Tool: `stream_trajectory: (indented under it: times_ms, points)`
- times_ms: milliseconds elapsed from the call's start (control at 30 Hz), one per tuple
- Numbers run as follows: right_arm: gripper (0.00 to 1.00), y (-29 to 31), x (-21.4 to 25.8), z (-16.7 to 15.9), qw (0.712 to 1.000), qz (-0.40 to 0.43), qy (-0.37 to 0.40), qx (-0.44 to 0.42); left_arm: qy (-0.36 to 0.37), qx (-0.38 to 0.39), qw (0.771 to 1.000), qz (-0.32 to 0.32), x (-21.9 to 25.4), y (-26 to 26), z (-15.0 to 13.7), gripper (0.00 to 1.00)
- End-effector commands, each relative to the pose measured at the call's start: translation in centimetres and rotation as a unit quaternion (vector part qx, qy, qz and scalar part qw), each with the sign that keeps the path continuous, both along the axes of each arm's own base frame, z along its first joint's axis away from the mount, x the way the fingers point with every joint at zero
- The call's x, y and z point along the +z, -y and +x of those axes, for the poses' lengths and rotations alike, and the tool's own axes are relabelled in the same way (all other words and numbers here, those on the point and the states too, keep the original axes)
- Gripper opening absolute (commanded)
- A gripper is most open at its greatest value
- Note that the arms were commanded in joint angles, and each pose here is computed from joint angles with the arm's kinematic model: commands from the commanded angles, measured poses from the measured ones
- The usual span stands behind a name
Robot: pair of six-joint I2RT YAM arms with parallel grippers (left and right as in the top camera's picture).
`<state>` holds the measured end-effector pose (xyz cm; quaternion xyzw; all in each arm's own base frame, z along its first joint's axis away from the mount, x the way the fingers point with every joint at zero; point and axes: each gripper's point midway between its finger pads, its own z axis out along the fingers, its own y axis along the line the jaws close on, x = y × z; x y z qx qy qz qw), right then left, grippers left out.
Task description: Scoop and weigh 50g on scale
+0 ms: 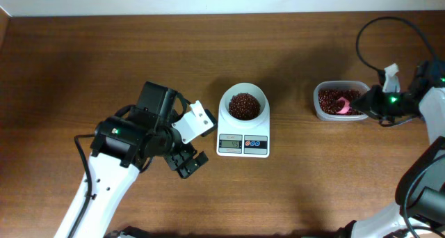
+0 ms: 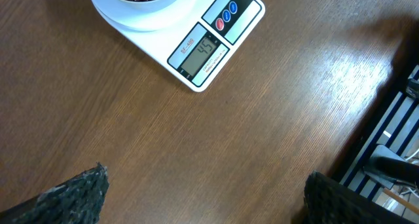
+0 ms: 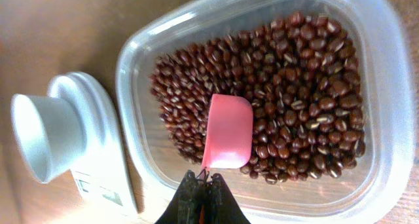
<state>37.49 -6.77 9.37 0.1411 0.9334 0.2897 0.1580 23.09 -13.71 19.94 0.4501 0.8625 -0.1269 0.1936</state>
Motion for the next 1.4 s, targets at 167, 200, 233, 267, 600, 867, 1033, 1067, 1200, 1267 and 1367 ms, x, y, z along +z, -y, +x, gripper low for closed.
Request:
stream_trajectory:
  times_ms: [167, 200, 233, 267, 600, 867, 1033, 1067, 1200, 1267, 1367]
  points:
    - [0.04, 1.8, 4.7, 0.4, 0.989, 0.112, 0.094, -0.037, 0.004, -0.007, 1.000, -0.004, 0.1, 0.1, -0.1, 0.99]
    - [0.04, 1.9, 5.0, 0.4, 0.987, 0.121, 0.100, -0.039, 0.004, -0.007, 1.000, -0.004, 0.1, 0.1, -0.1, 0.99]
    - [0.04, 1.9, 5.2, 0.4, 0.985, 0.129, 0.104, -0.040, 0.004, -0.007, 1.000, -0.004, 0.1, 0.1, -0.1, 0.99]
    - [0.04, 1.9, 5.6, 0.4, 0.983, 0.139, 0.110, -0.040, 0.004, -0.007, 1.000, -0.004, 0.1, 0.1, -0.1, 0.99]
    - [0.04, -0.6, 8.7, 0.5, 0.960, 0.235, 0.148, -0.017, 0.004, -0.007, 1.000, -0.004, 0.1, 0.1, -0.1, 0.99]
    - [0.04, -7.3, 9.7, 1.0, 0.949, 0.274, 0.140, 0.065, 0.004, -0.007, 1.000, -0.004, 0.1, 0.1, -0.1, 0.99]
    - [0.04, -12.5, 10.1, 0.5, 0.939, 0.292, 0.125, 0.129, 0.004, -0.007, 1.000, -0.004, 0.1, 0.1, -0.1, 0.99]
    - [0.04, -13.6, 10.1, 0.4, 0.937, 0.295, 0.120, 0.141, 0.004, -0.007, 1.000, -0.004, 0.1, 0.1, -0.1, 0.99]
    - [0.04, -17.1, 10.1, -0.5, 0.930, 0.300, 0.106, 0.186, 0.004, -0.007, 1.000, -0.004, 0.1, 0.1, -0.1, 0.99]
    - [0.04, -18.6, 10.1, -0.9, 0.926, 0.302, 0.100, 0.204, 0.004, -0.007, 1.000, -0.004, 0.1, 0.1, -0.1, 0.99]
    - [0.04, -20.5, 10.1, -1.6, 0.920, 0.304, 0.092, 0.229, 0.004, -0.007, 1.000, -0.004, 0.1, 0.1, -0.1, 0.99]
